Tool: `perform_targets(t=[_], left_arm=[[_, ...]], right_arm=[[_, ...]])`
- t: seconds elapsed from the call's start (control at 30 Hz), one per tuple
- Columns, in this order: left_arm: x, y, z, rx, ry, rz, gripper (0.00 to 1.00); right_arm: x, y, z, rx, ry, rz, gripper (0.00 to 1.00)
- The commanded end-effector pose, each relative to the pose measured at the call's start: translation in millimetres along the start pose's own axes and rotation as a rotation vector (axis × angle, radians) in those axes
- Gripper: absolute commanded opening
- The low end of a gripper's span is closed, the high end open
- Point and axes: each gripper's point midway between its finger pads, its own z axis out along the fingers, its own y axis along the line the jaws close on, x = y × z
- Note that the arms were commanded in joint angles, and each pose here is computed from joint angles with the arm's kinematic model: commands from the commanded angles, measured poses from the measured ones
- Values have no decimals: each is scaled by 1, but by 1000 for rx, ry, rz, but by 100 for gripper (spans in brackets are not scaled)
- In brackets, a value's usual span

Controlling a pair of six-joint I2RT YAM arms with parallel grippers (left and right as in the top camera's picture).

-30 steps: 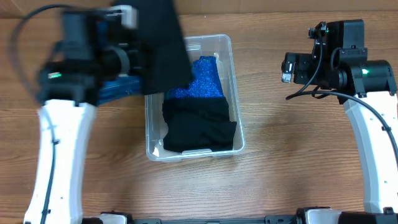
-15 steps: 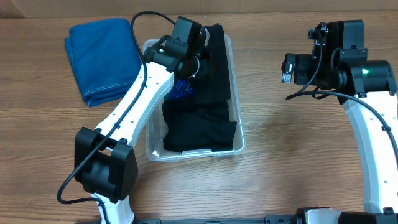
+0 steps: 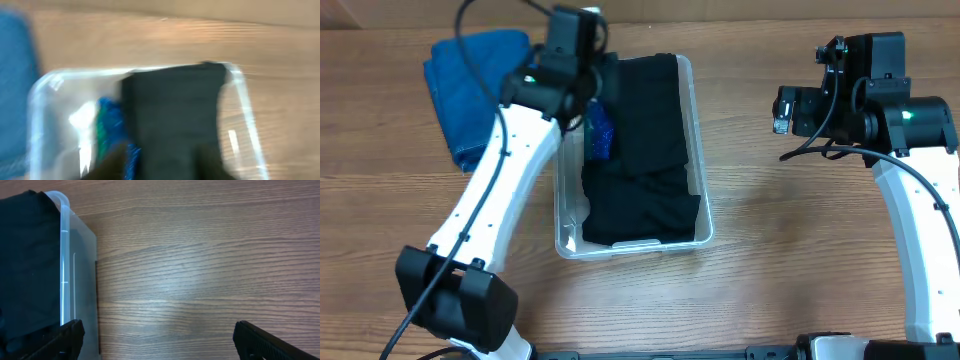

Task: Pack container
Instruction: 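Lay the black cloth into the bin on top of the others, then move the left gripper to the folded blue denim and grasp it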

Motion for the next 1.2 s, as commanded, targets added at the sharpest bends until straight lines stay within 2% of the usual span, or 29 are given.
perform_targets(t=[0.0,0.1,0.27,0.33,0.4,0.5,0.57,0.67,0.7,0.73,0.77,0.83,0.87,0.93,1.0,1.07,1.1,1.17], left_arm=[[-10,-20,10,-14,-70,164,4],[-8,-20,35,-23,-72,215,4],[28,-22,107,3,17,248,4],[54,-17,141,-3,79,247,4],[103,-2,172,-33,222,191,4],[185,17,191,-53,490,141,4],[204,23,191,-66,559,143,4],[170,11,179,-46,480,154,4],[140,2,167,-29,411,170,4],[108,-6,151,-18,332,185,9],[85,-9,136,-26,276,188,25],[31,-11,90,-73,135,190,81],[10,-6,66,-119,75,188,100],[-20,9,12,-196,-10,169,100],[-29,31,-32,-234,-28,115,100],[-27,75,-66,-305,-3,17,100],[-19,128,-82,-384,46,-98,100],[-10,175,-82,-402,92,-204,100]], right_arm=[[-1,0,-2,-2,-10,1,100],[-2,0,-2,-2,-11,1,100],[-1,0,-2,-2,-10,1,100],[-1,0,-2,-2,-10,1,100],[-1,0,-2,-2,-7,1,100],[0,0,-2,-2,-5,1,100],[0,0,-2,-2,-5,2,100],[1,0,-2,-1,-2,2,100],[0,0,-2,-2,-2,2,100],[0,0,-2,-2,-2,2,100],[0,0,-2,-2,-2,2,100],[1,0,-2,-1,-2,2,100],[1,0,-2,-1,-2,2,100],[1,0,-2,-1,-2,2,100],[0,0,-2,-1,-2,2,100],[0,0,-2,-1,-3,2,100],[0,0,-2,-1,-3,2,100],[0,0,-2,-1,-3,2,100]])
